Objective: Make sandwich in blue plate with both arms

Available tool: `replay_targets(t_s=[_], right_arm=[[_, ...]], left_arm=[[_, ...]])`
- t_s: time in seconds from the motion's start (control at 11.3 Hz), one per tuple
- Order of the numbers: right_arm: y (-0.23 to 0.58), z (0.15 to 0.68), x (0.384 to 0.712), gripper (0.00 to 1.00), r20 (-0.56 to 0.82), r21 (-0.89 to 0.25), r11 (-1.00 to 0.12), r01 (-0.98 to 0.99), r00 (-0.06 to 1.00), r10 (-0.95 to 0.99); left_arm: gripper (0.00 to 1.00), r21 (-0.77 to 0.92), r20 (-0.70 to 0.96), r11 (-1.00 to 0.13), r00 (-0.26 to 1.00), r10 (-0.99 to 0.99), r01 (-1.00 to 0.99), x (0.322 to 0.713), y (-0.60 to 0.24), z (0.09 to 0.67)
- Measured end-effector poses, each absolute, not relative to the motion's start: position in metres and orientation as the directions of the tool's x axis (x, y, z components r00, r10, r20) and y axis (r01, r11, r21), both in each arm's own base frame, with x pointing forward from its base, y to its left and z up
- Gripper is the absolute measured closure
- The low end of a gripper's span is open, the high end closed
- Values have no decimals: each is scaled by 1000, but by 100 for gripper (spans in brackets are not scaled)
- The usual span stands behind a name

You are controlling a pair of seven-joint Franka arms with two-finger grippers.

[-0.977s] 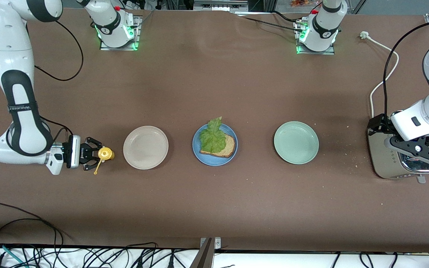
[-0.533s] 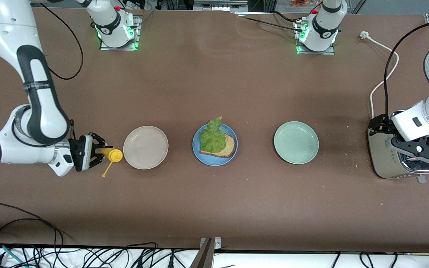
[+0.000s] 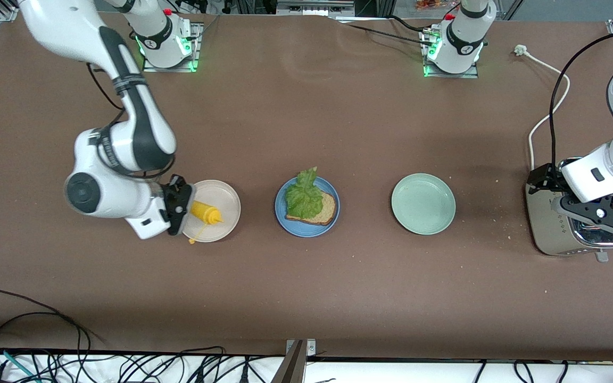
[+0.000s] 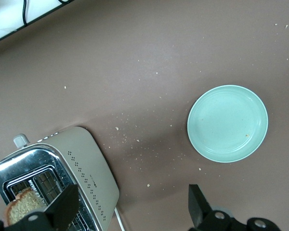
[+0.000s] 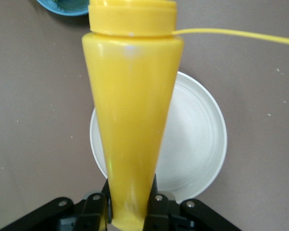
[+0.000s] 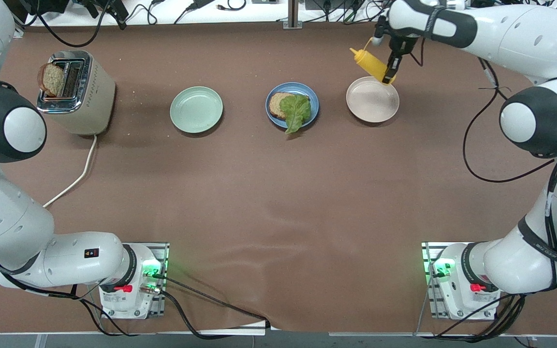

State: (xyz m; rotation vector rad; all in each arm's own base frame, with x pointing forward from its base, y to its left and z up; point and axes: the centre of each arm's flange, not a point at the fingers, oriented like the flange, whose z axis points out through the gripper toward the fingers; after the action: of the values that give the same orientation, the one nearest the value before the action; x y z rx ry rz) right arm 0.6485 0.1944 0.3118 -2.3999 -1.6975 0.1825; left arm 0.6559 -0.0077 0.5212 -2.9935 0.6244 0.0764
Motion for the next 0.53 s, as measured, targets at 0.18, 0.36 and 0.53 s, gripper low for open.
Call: replay_targets(t_s=[0.18,0.36,0.53], right_arm=[[237,314,634,72,-81,-168,-327,930,318,945],[272,314,619,72,-155,-112,-302,947,284,946],[305,315,602,72,-239,-45,-261,964,243,940]], left_arm=[[0,-71,-66,-913,916,-397,-401,656,-8,521],[0,-70,-66,-913,916,-397,-401,656,-8,521],[0,-70,-66,-913,915,-397,-402,656,-8,521]])
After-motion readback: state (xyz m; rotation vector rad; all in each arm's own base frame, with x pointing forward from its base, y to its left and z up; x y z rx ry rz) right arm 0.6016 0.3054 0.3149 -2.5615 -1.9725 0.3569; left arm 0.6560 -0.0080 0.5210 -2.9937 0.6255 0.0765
